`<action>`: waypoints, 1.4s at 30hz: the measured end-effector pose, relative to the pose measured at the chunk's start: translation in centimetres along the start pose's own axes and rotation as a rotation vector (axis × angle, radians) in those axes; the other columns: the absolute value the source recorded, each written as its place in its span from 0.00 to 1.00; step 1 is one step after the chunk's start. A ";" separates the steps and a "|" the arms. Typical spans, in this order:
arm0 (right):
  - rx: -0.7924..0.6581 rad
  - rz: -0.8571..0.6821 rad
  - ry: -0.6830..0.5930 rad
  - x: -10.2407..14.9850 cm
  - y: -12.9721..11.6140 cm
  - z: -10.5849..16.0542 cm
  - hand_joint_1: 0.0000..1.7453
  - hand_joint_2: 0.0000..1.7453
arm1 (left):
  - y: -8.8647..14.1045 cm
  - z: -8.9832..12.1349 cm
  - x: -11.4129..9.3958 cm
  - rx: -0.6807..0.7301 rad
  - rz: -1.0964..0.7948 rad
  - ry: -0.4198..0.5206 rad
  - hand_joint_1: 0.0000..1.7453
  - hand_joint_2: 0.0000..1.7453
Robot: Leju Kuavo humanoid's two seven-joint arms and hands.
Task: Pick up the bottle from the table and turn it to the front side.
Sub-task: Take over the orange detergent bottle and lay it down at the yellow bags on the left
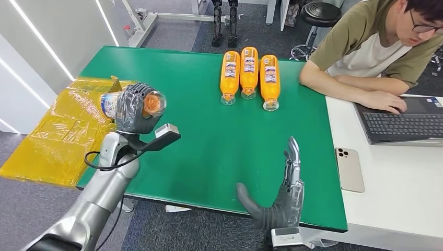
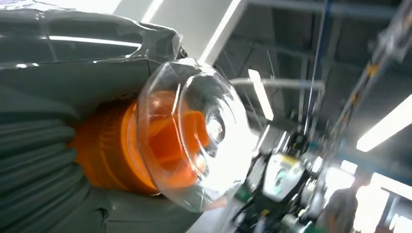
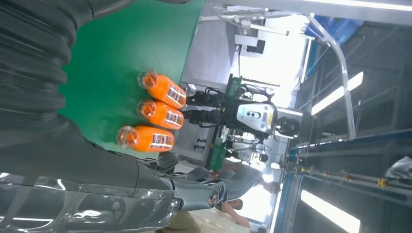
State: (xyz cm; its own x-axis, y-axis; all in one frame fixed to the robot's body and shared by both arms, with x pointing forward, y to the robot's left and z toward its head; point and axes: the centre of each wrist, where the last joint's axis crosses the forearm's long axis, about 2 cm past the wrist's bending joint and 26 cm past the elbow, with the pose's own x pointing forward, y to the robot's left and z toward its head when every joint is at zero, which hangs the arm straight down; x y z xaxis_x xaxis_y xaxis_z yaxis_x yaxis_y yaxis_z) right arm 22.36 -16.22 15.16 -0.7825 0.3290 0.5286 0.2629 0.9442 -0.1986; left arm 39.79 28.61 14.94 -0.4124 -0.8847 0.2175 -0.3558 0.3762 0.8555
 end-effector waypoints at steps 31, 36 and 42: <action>-0.012 0.043 -0.044 0.9 -0.7 -0.3 0.00 1.00 | -2.3 8.5 -9.1 -0.719 -0.404 0.119 1.00 1.00; -0.013 0.040 -0.041 0.9 -0.7 -0.2 0.00 1.00 | -2.7 8.9 -8.8 -0.726 -0.392 0.106 0.94 1.00; -0.009 0.043 -0.040 0.9 -0.7 -0.1 0.00 1.00 | -3.2 9.1 -8.2 -0.755 -0.374 0.113 0.00 1.00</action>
State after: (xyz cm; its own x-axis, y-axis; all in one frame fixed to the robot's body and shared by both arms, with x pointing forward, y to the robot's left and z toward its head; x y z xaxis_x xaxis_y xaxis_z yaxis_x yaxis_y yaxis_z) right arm 21.50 -16.62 15.85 -0.7923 0.3688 0.4861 0.3018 0.9293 -0.2130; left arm 36.74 37.15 6.12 -0.2785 -0.9515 -0.1305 0.2201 -0.1955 0.9557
